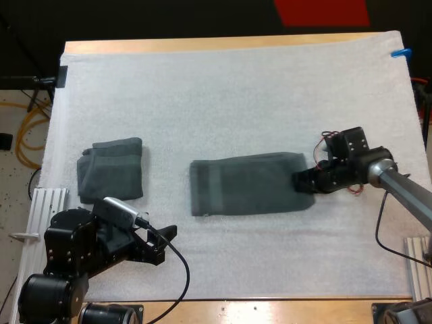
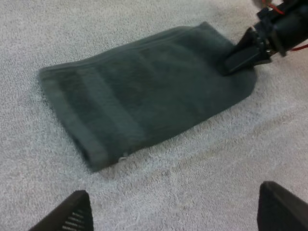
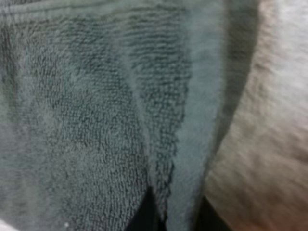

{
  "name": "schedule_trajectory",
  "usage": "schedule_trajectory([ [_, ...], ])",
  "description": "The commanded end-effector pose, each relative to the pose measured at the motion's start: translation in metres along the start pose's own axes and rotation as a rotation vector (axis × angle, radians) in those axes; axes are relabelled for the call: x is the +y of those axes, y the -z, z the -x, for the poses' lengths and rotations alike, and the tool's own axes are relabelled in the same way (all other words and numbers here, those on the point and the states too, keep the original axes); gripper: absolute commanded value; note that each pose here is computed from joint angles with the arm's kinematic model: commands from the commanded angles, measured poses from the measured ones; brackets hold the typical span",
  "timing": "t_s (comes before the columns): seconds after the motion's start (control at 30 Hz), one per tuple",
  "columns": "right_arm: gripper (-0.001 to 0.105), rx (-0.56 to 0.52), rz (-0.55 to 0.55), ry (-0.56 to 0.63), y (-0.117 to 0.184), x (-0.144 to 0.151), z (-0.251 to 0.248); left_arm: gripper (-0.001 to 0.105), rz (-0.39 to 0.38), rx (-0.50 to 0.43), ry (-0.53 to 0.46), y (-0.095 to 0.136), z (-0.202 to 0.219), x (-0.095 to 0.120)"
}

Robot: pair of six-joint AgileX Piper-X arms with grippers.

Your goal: Pick towel from pile fold and stack

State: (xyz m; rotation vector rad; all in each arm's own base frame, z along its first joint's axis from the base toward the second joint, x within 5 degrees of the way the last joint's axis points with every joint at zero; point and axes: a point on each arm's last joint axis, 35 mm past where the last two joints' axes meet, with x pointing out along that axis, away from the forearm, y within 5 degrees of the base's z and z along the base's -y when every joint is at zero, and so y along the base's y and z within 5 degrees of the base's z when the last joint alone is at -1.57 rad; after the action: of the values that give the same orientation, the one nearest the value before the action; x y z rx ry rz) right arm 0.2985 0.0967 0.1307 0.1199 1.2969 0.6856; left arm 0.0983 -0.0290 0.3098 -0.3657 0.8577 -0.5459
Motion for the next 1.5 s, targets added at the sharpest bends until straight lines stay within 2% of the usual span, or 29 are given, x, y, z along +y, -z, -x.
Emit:
schedule_trajectory([
  [0.0,0.0,0.024,0.036,0.097,0.003,0.003,0.011,0.068,0.007,-0.002,-0.004,-0.001,0.001,-0.001],
  [0.07,0.0,0.052,0.091,0.252,0.007,0.006,0.027,0.068,0.007,-0.002,-0.004,-0.001,0.001,-0.001],
  [0.27,0.0,0.085,0.216,0.61,0.009,0.011,0.063,0.068,0.007,-0.002,-0.004,-0.001,0.001,-0.001],
  [0.37,0.0,0.082,0.231,0.66,0.006,0.015,0.073,0.068,0.007,-0.002,-0.004,-0.001,0.001,-0.001],
  [0.47,0.0,0.043,0.205,0.597,0.001,0.024,0.074,0.068,0.007,-0.002,-0.004,-0.001,0.001,-0.001],
  [0.67,0.0,-0.054,0.166,0.354,-0.009,0.061,0.056,0.068,0.007,-0.002,-0.004,-0.001,0.001,-0.001],
  [0.8,0.0,-0.075,0.157,0.225,-0.012,0.083,0.038,0.068,0.007,-0.002,-0.004,-0.001,0.001,-0.001],
  [0.93,0.0,-0.08,0.104,0.053,-0.016,0.1,0.015,0.068,0.019,-0.002,-0.004,-0.001,0.001,-0.001],
  [1.13,0.0,-0.11,0.048,-0.047,-0.024,0.104,-0.004,0.068,0.047,-0.002,-0.004,-0.001,0.001,-0.001],
  [1.23,0.001,-0.101,0.045,-0.045,-0.024,0.102,-0.008,0.068,0.047,-0.002,-0.004,-0.001,0.001,-0.001],
  [1.3,0.008,-0.1,0.052,-0.046,-0.024,0.102,-0.008,0.068,0.047,-0.002,-0.004,-0.001,0.001,-0.001],
  [1.33,0.016,-0.099,0.066,-0.051,-0.024,0.102,-0.008,0.068,0.047,-0.002,-0.004,-0.001,0.001,-0.001],
  [1.4,0.035,-0.094,0.08,-0.069,-0.023,0.103,-0.008,0.068,0.047,-0.002,-0.004,-0.001,0.001,-0.001],
  [1.47,0.063,-0.085,0.108,-0.108,-0.023,0.104,-0.008,0.068,0.047,-0.002,-0.004,-0.001,0.001,-0.001],
])
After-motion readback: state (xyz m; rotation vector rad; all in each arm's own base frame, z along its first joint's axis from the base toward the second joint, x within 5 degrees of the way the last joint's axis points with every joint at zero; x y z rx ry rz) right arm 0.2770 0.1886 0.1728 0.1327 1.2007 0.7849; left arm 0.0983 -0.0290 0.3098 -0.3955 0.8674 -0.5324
